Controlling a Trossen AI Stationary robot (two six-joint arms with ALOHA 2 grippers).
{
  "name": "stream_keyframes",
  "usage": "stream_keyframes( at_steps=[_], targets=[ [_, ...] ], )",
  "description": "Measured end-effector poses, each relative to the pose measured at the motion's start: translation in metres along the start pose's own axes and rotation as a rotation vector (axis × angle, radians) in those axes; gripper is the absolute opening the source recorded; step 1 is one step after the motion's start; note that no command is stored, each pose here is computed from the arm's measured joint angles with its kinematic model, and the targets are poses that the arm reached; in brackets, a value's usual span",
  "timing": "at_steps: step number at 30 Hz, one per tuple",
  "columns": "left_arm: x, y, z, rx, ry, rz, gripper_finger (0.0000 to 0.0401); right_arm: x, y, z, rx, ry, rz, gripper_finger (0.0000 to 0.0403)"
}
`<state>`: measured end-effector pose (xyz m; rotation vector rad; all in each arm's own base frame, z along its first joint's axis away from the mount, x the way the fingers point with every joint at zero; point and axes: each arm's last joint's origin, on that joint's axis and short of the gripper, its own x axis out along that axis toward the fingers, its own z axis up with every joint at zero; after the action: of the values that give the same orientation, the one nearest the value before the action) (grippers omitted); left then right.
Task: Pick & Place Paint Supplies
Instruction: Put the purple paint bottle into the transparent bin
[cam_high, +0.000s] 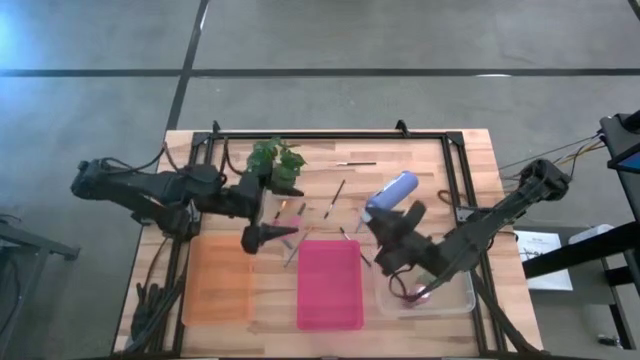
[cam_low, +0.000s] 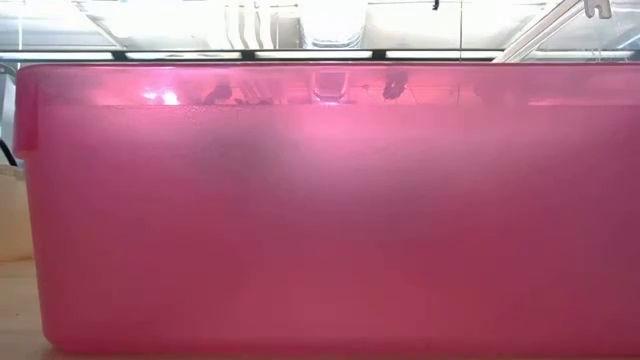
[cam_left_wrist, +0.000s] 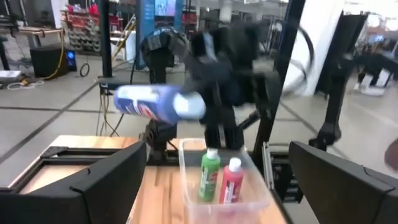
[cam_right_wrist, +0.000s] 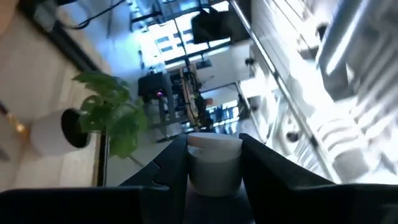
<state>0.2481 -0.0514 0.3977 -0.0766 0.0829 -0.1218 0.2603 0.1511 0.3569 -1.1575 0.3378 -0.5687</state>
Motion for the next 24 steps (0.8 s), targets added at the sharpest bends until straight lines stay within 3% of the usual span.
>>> stream_keyframes(
  at_steps=[8, 15, 24],
  targets=[
    [0.001, -0.022, -0.008, 0.129, 0.041, -0.037, 0.0400, -0.009, -0.033, -0.019, 0.259, 0.074, -0.054, 0.0111],
    [-0.004, -0.035, -0.010, 0.237, 0.047, 0.088, 0.0400, -0.015, -0.045, -0.034, 0.479, 0.084, -0.077, 0.0111],
    [-0.007, -0.041, -0.017, 0.240, 0.109, 0.094, 0.0400, -0.029, -0.051, -0.056, 0.747, 0.012, -0.053, 0.0111]
  ],
)
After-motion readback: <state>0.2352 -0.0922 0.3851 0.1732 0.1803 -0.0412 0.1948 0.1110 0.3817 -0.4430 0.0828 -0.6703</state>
